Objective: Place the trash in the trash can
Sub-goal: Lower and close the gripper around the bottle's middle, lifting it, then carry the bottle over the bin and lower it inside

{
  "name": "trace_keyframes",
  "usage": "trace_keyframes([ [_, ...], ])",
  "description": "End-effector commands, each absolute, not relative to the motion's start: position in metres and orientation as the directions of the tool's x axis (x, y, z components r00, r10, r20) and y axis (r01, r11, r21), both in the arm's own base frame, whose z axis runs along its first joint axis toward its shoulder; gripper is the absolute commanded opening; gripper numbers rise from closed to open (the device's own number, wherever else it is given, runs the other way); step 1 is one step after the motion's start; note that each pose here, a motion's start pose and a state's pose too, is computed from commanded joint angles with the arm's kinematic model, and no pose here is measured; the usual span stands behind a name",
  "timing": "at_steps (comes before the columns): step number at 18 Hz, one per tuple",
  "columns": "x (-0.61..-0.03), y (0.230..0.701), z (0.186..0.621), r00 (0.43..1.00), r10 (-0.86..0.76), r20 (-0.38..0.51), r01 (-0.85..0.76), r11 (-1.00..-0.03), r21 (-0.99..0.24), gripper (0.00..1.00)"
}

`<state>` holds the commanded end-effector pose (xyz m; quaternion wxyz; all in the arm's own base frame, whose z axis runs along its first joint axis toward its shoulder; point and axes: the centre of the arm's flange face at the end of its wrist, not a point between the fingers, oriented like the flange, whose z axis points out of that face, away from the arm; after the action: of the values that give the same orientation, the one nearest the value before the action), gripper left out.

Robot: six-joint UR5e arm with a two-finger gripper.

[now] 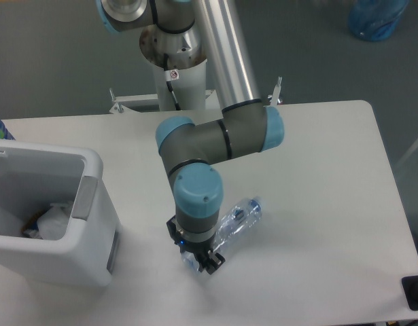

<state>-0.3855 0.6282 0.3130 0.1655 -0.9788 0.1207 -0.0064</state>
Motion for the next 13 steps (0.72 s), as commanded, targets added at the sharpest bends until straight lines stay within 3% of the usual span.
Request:
trace_keyframes([
  [7,-0.379,0.642,0.397,0.986,-0.157,0.047,-0.106,-0.831,-0.546,0.36],
  [13,-0.374,0.638,0.516,0.971,-0.138,0.194,0.067,-0.622,-0.780,0.36],
])
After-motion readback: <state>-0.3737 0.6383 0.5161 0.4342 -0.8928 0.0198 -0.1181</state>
